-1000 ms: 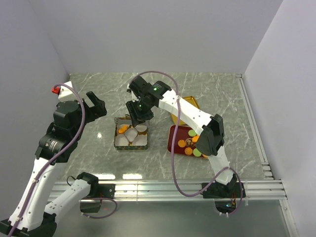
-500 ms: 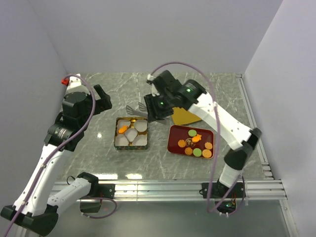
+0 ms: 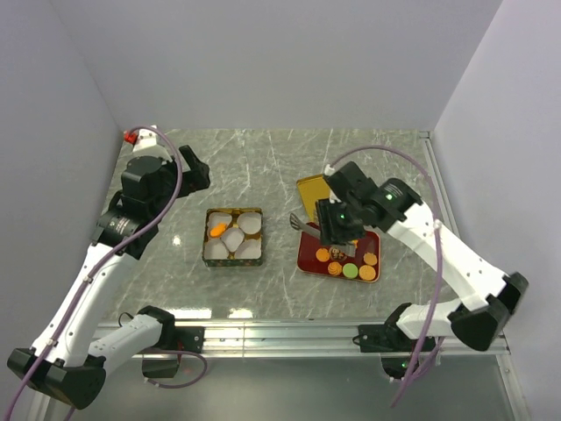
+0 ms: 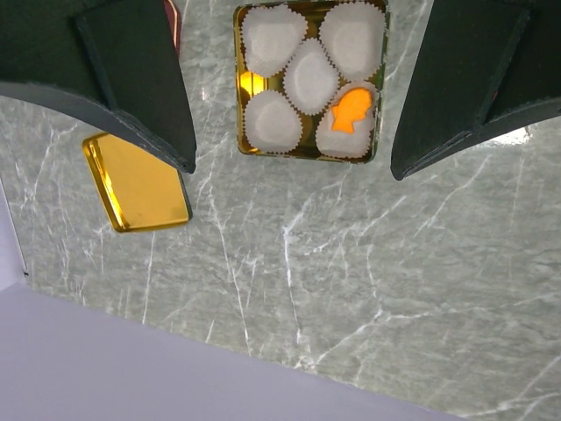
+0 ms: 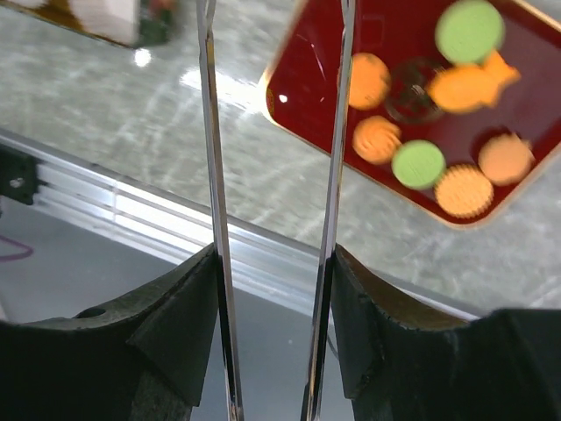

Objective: Pack the cookies

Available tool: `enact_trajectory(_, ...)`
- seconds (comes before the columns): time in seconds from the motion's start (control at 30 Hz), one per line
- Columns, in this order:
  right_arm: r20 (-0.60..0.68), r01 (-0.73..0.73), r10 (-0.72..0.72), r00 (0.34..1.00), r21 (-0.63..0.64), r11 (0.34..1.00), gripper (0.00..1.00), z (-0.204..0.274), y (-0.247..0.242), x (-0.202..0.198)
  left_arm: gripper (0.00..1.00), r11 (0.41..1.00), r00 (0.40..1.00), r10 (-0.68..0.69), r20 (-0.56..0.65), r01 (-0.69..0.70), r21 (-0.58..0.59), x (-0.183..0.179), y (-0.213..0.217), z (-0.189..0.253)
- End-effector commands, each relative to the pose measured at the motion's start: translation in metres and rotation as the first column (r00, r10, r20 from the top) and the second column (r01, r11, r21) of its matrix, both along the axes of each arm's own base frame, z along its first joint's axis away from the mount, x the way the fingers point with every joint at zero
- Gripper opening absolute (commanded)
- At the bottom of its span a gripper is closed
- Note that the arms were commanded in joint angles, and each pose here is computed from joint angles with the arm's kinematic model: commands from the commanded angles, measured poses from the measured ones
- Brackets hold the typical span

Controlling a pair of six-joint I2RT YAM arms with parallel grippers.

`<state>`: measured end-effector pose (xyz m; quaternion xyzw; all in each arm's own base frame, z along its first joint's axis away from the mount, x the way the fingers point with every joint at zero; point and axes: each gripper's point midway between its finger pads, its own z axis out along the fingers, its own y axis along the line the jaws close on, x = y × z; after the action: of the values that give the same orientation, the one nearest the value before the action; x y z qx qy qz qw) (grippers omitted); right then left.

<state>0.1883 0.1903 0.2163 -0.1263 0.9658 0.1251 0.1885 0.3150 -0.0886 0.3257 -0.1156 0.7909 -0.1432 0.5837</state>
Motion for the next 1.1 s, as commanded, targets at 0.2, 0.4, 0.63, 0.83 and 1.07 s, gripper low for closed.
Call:
enact_trajectory(0.2, 0.000, 0.030, -0.030, 1.000, -0.079, 0.996, 0.58, -0.014, -0.039, -0.023, 0.99, 0.998, 0.998, -0.048, 0.026, 0.049, -0.034, -0.003, -0.011, 0.000)
enact_trajectory(0.4, -0.019, 0.038, -0.040, 0.999, -0.092, 0.995, 0.58, -0.025, -0.044, -0.029, 0.99, 0.998, 0.999, -0.050, 0.022, 0.050, -0.035, -0.008, -0.009, -0.003)
enact_trajectory(0.63, -0.062, 0.048, -0.055, 0.997, -0.112, 0.992, 0.58, -0.039, -0.041, -0.030, 0.99, 0.998, 0.999, -0.052, 0.010, 0.053, -0.038, -0.013, -0.009, -0.009)
enact_trajectory(0.83, -0.119, 0.048, -0.064, 0.991, -0.135, 0.990, 0.58, -0.056, -0.039, -0.033, 1.00, 0.998, 0.999, -0.049, 0.009, 0.049, -0.034, -0.016, -0.007, -0.009)
enact_trajectory(1.07, -0.136, 0.051, -0.074, 0.988, -0.160, 0.986, 0.58, -0.063, -0.038, -0.031, 0.99, 0.998, 0.999, -0.047, 0.005, 0.047, -0.032, -0.017, -0.006, -0.011)
